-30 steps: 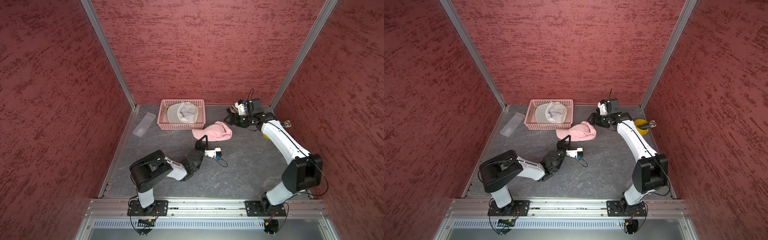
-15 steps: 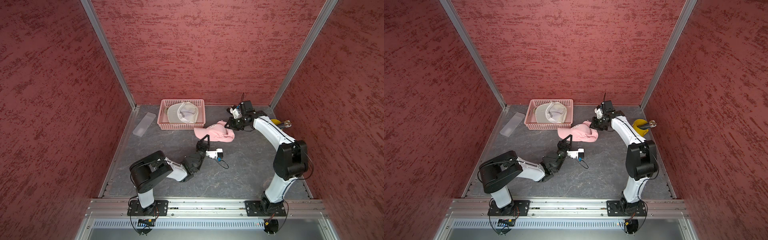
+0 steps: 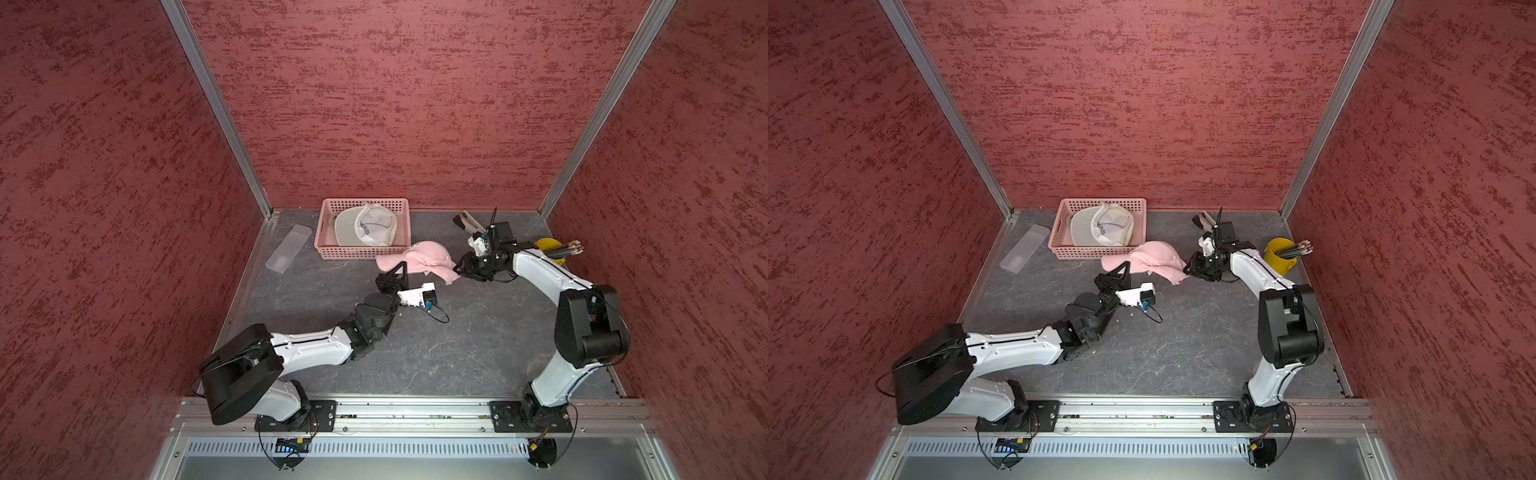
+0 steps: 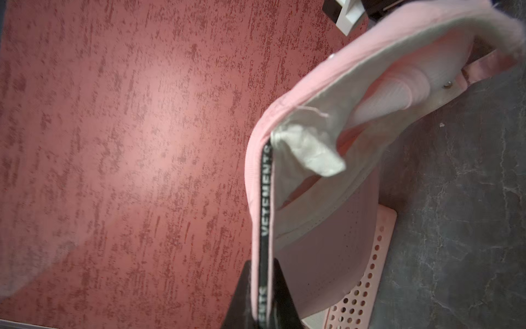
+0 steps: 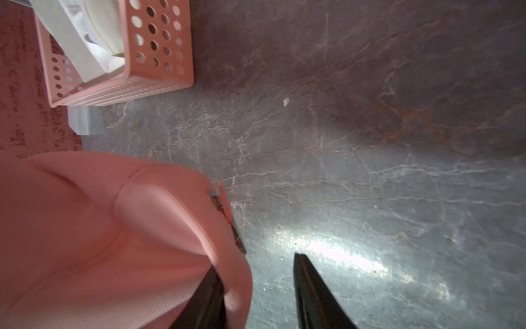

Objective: Turn the baseball cap inside out
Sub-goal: Turn over the baseball cap.

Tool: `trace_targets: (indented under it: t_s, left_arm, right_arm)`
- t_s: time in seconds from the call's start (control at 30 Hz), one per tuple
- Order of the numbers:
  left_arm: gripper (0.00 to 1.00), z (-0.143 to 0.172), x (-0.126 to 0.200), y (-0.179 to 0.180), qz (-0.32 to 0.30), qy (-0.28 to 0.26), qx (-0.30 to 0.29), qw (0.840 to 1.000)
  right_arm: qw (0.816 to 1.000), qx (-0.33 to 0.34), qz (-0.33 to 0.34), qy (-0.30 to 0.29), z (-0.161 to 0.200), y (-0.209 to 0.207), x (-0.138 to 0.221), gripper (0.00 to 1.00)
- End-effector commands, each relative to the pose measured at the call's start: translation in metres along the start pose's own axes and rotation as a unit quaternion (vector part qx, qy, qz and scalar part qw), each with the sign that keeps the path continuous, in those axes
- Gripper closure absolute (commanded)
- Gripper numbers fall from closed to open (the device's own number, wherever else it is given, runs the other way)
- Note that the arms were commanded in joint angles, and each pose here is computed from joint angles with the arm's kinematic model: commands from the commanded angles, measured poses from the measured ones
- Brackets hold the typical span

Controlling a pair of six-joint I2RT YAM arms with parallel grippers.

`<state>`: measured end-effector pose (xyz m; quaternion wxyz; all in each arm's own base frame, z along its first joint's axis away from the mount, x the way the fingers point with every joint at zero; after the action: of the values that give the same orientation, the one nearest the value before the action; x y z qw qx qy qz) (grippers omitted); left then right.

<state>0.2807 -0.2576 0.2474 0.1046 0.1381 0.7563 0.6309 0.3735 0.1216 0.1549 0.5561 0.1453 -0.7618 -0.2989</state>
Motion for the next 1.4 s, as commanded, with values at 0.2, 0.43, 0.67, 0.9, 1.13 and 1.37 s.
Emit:
trace_targets:
  t_s: [0.2,0.43,0.67,0.9,1.13,1.37]
  left_arm:
    - [1.0,0.014,0.01,-0.023,0.272,0.088,0.19,0.939]
    - [1.0,0.025,0.026,-0.012,0.406,0.136,0.292,0.855]
    - [1.0,0.034,0.026,-0.009,0.462,0.187,0.336,0.799]
    - [1.0,0.029,0.027,-0.007,0.475,0.177,0.346,0.79]
    - [1.0,0.031,0.028,-0.002,0.475,0.179,0.366,0.78]
    - [1.0,0.027,0.026,0.004,0.475,0.171,0.376,0.777]
  right_arm:
    - [0.969,0.168,-0.062,-0.172,-0.007,0.07,0.108,0.31]
    - [0.941,0.266,-0.124,-0.166,0.014,0.094,0.119,0.27]
    - [0.898,0.386,-0.143,-0.158,0.059,0.12,0.112,0.19]
    - [0.893,0.418,-0.089,-0.141,0.063,0.123,0.076,0.11]
    - [0.89,0.443,-0.057,-0.093,0.073,0.115,0.044,0.13]
    - [0.892,0.444,-0.028,-0.079,0.077,0.106,0.02,0.13]
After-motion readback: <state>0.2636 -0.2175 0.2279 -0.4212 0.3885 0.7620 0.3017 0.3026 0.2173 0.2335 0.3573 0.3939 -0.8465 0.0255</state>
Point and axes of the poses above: each gripper's point midway between its finger pads, its own x axis back along the fingers, its own y axis along the line the jaws close on, z = x × y, the point moved 4 cm from there along x, back along the fingers, and after that the axes turned 8 degrees about -x, right-handed, at the moved point
